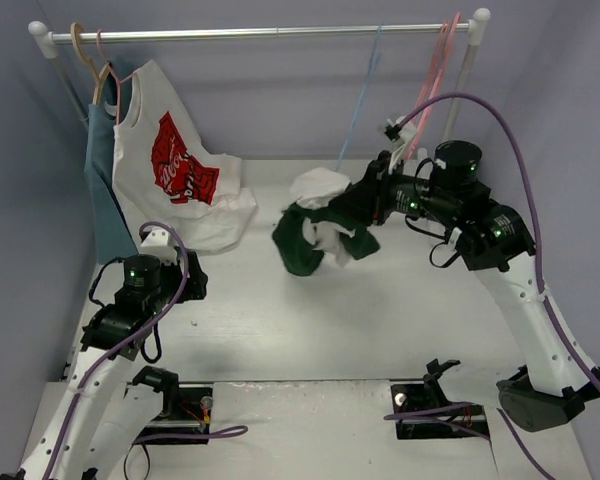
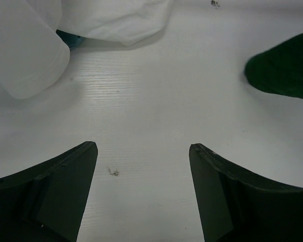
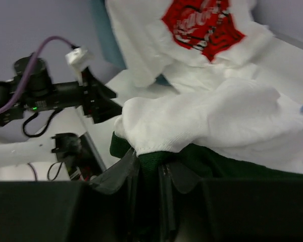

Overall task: Place the t-shirt on the hanger
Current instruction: Move the tshirt to the center of the board

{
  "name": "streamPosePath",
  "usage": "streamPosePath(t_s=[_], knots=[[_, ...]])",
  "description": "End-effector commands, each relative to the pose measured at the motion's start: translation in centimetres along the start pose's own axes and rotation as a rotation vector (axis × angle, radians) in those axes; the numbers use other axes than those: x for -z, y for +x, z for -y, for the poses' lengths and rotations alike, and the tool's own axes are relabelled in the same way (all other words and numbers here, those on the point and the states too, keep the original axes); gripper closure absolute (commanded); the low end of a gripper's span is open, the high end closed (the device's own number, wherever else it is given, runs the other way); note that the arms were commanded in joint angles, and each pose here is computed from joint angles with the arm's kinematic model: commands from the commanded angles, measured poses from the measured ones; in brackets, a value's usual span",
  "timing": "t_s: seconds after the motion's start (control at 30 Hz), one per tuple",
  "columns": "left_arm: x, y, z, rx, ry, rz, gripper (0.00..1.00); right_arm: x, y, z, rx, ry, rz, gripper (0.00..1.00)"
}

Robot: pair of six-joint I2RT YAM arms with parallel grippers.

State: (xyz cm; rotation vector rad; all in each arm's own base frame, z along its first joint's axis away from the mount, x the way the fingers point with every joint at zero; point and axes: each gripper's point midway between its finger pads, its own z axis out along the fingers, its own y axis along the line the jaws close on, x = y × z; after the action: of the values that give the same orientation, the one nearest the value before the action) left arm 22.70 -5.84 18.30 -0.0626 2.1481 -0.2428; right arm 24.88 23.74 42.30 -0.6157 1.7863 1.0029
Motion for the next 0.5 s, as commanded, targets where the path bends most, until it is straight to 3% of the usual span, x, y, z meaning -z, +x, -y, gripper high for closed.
streamPosePath(t_s=[0.0, 0.03, 0.17, 0.3, 0.47], knots=[[0.1, -1.9, 0.6, -0.008, 0.032, 0.068, 0.26, -0.3, -3.0, -5.4, 0.142, -0.205, 0.122, 0.77], [0.1, -1.9, 0.7, -0.008, 0.037, 0.066, 0.26, -1.0, -1.3, -4.6, 0.117, -0.163, 0.083, 0.52], [0.0, -1.8, 1.2, -0.011, 0.065, 0.06, 0.26, 0.0, 2.2, 4.8, 0.059, 0.331, 0.076, 0.39], [-0.4, -1.5, 2.7, 0.003, 0.137, 0.032, 0.26, 1.3, 7.4, 9.5, 0.02, 0.557, -0.007, 0.42], [-1.3, 0.3, 3.7, 0.052, 0.171, -0.095, 0.36, -0.4, 12.9, 9.5, 0.053, 0.452, -0.138, 0.51]])
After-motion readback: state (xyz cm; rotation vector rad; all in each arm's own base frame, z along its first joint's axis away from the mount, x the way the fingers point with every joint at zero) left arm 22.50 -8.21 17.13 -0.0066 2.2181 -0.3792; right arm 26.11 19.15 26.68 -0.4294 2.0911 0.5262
